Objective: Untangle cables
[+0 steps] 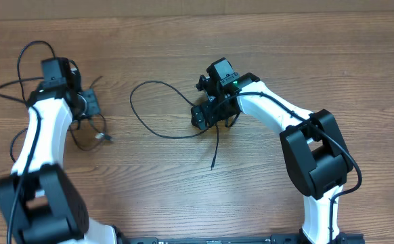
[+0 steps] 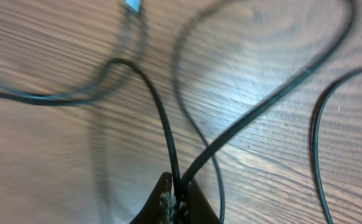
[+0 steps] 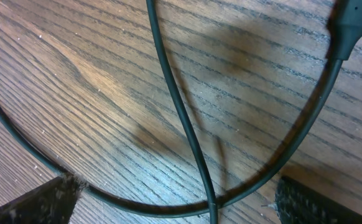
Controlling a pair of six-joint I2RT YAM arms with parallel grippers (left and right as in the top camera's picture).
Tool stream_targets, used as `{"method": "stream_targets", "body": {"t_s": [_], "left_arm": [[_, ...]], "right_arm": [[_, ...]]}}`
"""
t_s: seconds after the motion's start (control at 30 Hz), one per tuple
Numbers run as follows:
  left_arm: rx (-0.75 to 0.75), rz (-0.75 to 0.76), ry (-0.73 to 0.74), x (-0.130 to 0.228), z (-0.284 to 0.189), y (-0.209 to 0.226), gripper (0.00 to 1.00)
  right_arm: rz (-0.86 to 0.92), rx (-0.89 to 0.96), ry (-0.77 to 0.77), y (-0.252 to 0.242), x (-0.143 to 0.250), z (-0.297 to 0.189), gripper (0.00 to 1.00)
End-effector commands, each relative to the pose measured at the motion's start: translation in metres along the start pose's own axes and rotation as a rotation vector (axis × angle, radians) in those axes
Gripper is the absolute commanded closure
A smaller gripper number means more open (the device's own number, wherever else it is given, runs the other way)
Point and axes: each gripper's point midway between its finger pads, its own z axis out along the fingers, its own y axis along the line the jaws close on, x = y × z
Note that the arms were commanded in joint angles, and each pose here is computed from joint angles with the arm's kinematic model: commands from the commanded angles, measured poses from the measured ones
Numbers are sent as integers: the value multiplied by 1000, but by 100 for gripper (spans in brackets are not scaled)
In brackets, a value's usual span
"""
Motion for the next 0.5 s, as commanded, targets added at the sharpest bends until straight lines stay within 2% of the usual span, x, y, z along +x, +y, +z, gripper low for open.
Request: {"method": "stream_targets", "body": {"t_s": [0.0,0.27,0.47], "left_arm": [[-164,-35,-120,-24,-37,30,96],[-623,-273,-180,-12,-74,111,96],[-658,-395,-211,-9,-71,139,96]], "right_arm": [[3,-8,10,0,4,4,0],[3,-8,10,0,4,4,0],[3,-8,10,0,4,4,0]]}}
